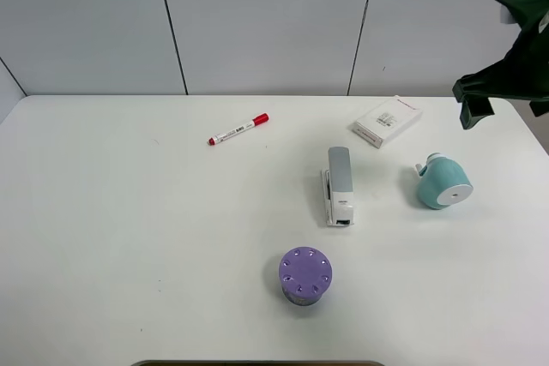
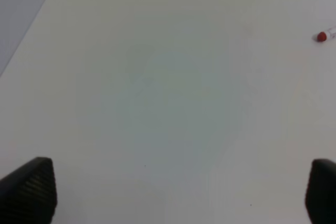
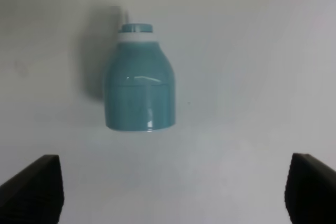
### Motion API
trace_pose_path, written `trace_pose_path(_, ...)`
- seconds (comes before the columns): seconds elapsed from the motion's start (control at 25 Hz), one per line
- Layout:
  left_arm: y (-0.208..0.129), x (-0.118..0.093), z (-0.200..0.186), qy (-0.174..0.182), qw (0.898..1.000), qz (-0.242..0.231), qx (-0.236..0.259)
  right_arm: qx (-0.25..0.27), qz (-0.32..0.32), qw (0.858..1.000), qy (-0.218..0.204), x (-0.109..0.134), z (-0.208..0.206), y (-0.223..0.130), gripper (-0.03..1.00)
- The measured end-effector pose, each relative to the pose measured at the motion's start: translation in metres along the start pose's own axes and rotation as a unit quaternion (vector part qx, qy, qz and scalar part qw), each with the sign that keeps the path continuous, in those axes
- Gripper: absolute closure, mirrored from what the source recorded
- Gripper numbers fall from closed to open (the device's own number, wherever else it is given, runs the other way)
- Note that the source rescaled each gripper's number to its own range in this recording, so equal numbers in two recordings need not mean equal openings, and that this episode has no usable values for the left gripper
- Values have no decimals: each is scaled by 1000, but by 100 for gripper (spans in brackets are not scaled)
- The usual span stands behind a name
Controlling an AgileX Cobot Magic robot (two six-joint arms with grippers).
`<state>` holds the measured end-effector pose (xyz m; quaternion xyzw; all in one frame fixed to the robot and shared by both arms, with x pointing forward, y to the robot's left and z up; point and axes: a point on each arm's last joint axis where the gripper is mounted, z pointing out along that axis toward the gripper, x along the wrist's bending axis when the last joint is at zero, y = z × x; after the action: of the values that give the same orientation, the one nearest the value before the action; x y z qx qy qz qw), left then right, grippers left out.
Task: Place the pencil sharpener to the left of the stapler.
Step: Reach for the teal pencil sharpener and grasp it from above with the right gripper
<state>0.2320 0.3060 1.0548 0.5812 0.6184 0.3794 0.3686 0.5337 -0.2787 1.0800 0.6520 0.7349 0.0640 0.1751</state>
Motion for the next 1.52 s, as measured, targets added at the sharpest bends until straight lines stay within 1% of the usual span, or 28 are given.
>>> trace_pose_path(0.08, 0, 0, 0, 0, 1000, 0, 0, 22, 9, 1000, 13, -1, 15, 3, 10)
trace_pose_path(0.24, 0, 0, 0, 0, 1000, 0, 0, 59, 44, 996, 47, -16, 44, 5, 10)
trace_pose_path(0.32, 0, 0, 0, 0, 1000, 0, 0, 70, 54, 994, 66, -22, 55, 5, 10)
trace_pose_path(0.44, 0, 0, 0, 0, 1000, 0, 0, 79, 50, 992, 81, -22, 68, 7, 10)
trace_pose_path(0.68, 0, 0, 0, 0, 1000, 0, 0, 102, 45, 990, 87, -18, 95, 9, 10)
trace_pose_path(0.84, 0, 0, 0, 0, 1000, 0, 0, 105, 45, 990, 87, -17, 106, 11, 0)
trace_pose_path(1.04, 0, 0, 0, 0, 1000, 0, 0, 118, 49, 987, 93, -14, 123, 12, -3)
trace_pose_path(1.28, 0, 0, 0, 0, 1000, 0, 0, 138, 50, 984, 99, -11, 144, 10, -3)
trace_pose_path(1.52, 0, 0, 0, 0, 1000, 0, 0, 143, 47, 984, 100, -8, 163, 10, -3)
